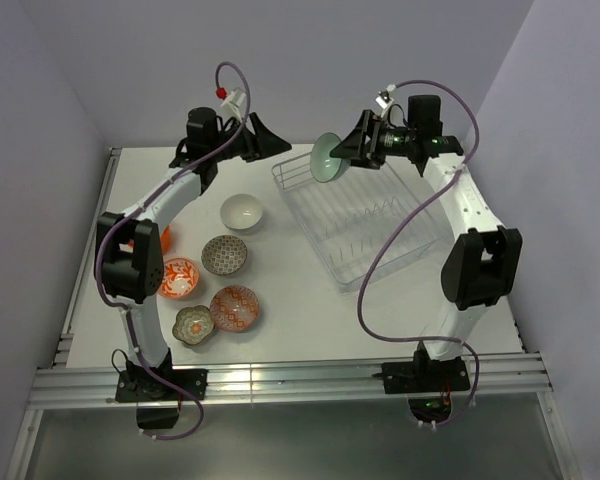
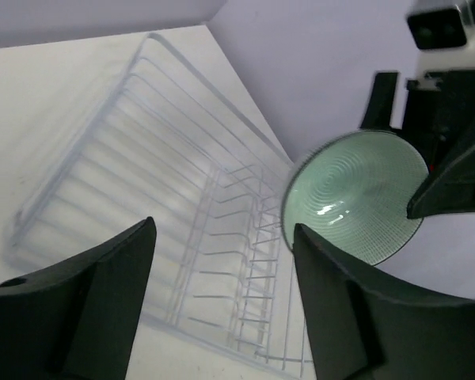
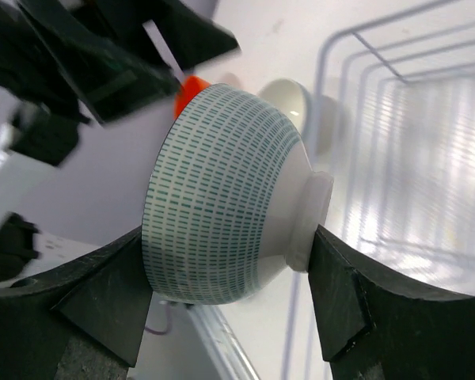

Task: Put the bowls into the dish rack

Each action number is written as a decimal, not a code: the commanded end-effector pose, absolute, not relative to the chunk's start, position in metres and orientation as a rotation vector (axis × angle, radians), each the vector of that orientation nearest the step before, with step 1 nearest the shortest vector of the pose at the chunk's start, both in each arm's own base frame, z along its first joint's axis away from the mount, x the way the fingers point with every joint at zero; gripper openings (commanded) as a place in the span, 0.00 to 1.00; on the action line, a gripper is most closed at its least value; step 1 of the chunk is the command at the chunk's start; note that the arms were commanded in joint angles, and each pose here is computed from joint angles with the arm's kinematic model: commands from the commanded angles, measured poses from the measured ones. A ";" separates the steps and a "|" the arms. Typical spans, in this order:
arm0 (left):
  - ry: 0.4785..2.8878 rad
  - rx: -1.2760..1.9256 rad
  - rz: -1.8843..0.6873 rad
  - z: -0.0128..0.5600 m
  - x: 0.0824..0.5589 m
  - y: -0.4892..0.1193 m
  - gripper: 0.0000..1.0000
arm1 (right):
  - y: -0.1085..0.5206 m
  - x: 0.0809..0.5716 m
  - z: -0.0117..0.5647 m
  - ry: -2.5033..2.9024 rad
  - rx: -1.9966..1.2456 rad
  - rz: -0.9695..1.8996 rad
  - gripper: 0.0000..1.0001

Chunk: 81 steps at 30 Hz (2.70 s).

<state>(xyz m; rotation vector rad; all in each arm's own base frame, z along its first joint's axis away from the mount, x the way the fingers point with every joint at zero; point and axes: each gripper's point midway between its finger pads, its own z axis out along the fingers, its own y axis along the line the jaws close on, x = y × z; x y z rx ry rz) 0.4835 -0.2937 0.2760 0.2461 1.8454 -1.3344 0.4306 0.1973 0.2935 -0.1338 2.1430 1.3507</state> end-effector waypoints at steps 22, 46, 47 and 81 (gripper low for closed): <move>1.823 0.378 -0.876 0.314 0.464 -0.156 0.92 | 0.130 0.307 0.272 2.215 -0.483 0.548 0.00; 2.015 0.177 -0.660 0.287 0.446 -0.113 0.97 | 0.142 0.284 0.212 2.301 -0.550 0.390 0.00; 2.023 0.158 -0.643 0.286 0.446 -0.110 0.97 | 0.144 0.285 0.213 2.298 -0.541 0.388 0.00; 2.114 0.045 -0.454 0.244 0.462 -0.072 0.97 | 0.169 0.282 0.167 2.430 -0.561 0.306 0.00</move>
